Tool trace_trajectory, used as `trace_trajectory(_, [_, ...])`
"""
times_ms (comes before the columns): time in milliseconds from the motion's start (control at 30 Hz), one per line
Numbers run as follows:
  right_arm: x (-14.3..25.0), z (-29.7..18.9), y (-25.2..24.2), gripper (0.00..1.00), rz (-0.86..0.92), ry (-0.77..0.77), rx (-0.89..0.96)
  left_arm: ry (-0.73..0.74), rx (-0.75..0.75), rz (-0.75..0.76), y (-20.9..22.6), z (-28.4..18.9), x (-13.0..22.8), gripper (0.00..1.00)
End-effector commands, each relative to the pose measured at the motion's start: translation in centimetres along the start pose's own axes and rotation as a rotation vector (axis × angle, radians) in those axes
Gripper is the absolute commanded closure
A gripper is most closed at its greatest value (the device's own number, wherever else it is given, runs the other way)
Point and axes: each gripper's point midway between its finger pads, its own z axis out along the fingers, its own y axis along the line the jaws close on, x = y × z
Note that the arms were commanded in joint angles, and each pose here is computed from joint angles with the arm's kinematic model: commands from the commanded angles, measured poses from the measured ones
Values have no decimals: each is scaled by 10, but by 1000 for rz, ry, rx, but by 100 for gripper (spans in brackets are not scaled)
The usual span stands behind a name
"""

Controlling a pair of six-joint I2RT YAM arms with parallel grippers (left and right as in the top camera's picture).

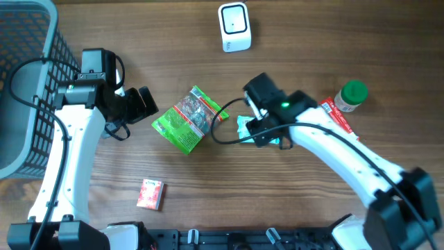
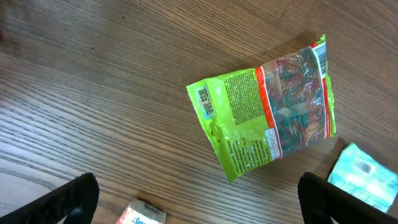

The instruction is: Scan the item barcode

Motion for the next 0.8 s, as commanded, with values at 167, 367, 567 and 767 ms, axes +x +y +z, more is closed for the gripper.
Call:
trace_trajectory(167, [-6,-6,-11,15,280,-3,-348,5,6,8,0,0,0,0])
trace_trajectory(367, [-3,-7,-10,16,336,12,-450,4,6,8,0,0,0,0])
trace_trajectory(567, [-3,4,-12,23,396,5,-437,4,6,8,0,0,0,0])
trace_trajectory(767, [-2,13,-15,23,406,-5,-414,-1,9,9,-1,0,-1,0])
